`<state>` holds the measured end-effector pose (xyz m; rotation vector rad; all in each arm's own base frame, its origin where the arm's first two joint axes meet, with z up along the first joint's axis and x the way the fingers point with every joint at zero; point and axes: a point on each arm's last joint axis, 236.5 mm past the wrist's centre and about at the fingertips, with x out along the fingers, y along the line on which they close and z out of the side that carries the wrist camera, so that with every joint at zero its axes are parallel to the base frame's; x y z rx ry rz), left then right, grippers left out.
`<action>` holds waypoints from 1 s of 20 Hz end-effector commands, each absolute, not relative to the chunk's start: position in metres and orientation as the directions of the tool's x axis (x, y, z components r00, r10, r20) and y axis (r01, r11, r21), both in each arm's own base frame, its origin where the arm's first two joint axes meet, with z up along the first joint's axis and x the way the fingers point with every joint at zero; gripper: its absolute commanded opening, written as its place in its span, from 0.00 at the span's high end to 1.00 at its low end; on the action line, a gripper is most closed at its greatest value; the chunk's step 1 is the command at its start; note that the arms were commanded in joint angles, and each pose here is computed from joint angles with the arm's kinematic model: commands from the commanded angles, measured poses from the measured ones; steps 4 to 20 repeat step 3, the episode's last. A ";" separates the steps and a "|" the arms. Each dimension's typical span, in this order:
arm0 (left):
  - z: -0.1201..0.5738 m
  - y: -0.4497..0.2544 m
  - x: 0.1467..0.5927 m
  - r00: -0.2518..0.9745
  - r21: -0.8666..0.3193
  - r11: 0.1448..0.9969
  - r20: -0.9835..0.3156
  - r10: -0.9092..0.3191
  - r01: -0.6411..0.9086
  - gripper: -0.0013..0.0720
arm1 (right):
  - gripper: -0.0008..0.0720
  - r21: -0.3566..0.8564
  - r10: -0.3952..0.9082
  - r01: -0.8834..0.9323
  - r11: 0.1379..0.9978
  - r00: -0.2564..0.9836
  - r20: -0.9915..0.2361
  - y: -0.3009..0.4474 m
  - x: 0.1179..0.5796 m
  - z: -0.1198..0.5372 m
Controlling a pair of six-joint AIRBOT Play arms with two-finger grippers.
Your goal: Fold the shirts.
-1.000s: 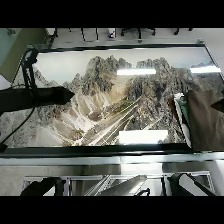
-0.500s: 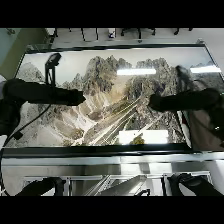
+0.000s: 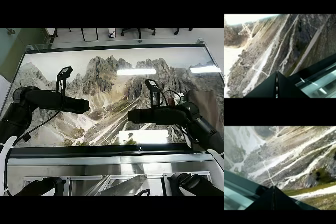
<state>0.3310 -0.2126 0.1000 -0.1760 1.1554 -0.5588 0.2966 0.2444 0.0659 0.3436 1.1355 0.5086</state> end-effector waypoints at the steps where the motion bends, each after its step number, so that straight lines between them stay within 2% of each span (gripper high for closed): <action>1: 0.099 -0.213 0.331 0.286 -0.410 0.852 -0.816 -0.502 0.327 0.96 | 0.95 0.507 0.549 -0.213 0.836 0.313 -0.775 0.247 0.293 0.063; 20: 0.099 -0.213 0.331 0.286 -0.410 0.851 -0.816 -0.503 0.327 0.96 | 0.95 0.507 0.550 -0.212 0.835 0.312 -0.775 0.247 0.293 0.063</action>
